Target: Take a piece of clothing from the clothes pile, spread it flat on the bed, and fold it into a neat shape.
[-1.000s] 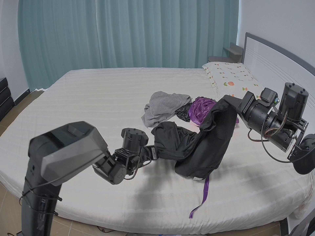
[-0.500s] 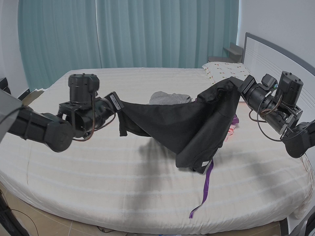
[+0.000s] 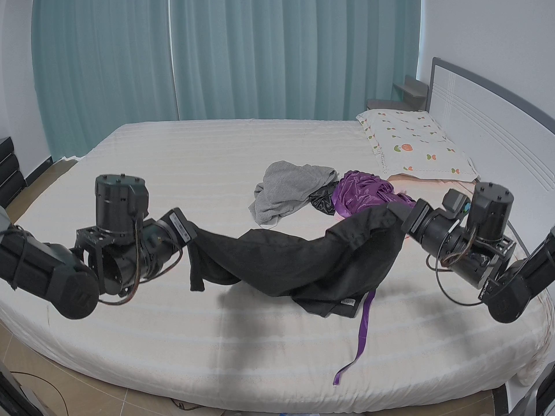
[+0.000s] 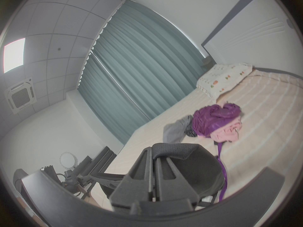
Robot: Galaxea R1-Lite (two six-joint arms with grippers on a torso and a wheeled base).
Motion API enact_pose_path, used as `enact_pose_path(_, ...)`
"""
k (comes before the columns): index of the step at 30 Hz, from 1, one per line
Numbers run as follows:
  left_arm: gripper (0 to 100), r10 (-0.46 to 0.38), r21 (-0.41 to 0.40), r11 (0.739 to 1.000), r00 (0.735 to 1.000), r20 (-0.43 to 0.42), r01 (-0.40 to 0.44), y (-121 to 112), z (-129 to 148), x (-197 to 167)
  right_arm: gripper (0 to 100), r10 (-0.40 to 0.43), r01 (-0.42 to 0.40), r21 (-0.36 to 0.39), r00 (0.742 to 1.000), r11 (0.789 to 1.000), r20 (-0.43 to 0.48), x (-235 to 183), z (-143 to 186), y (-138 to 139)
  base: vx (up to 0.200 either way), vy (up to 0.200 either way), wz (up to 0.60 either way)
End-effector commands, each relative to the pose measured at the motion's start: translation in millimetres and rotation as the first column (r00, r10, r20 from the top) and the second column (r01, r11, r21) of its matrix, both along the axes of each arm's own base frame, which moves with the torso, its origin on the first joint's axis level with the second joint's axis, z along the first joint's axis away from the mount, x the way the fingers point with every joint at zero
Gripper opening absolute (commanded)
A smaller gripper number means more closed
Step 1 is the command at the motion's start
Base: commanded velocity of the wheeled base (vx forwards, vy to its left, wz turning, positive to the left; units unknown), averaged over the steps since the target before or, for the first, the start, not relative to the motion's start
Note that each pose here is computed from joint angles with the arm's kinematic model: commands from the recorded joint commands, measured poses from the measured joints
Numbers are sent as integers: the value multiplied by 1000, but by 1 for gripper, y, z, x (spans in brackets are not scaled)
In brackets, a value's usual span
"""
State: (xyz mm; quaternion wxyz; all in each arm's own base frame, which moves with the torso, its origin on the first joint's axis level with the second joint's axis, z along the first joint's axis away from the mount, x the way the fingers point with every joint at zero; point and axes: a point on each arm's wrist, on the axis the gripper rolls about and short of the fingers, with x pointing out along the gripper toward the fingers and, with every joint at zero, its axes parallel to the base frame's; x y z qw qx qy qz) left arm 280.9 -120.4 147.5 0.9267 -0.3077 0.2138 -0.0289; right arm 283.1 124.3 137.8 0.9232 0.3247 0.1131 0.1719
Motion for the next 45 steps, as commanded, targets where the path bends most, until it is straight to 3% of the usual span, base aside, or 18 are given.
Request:
enact_pose_path(1,0,-37,1,999,993,-110,38,-10,-30,-15,0,31,-35,-31,992,999,-122,-7,-40,11,0,0,0)
enact_pose_path(6,0,-38,11,999,985,-170,40,-9,-47,-22,0,15,-14,7,977,1000,-213,-6,-59,10,0,0,0)
enact_pose_path(11,0,-46,13,999,984,-174,49,-10,-55,-28,0,14,-14,-1,971,1000,-238,-6,-66,10,0,0,0)
enact_pose_path(18,0,-49,8,999,982,-183,51,-9,-58,-31,0,30,-31,1,966,1000,-255,-13,-68,14,0,0,0)
enact_pose_path(24,0,-37,-30,999,981,-191,32,-10,-58,-29,0,30,-30,4,966,1000,-256,-13,-68,14,-200,0,0)
enact_pose_path(38,0,-34,-39,999,985,-171,28,-12,-54,-25,0,35,-34,6,966,999,-255,-13,-68,15,0,0,0)
enact_pose_path(45,0,-17,-80,997,987,-159,5,-12,-51,-23,0,36,-36,7,967,999,-253,-14,-67,15,0,86,0)
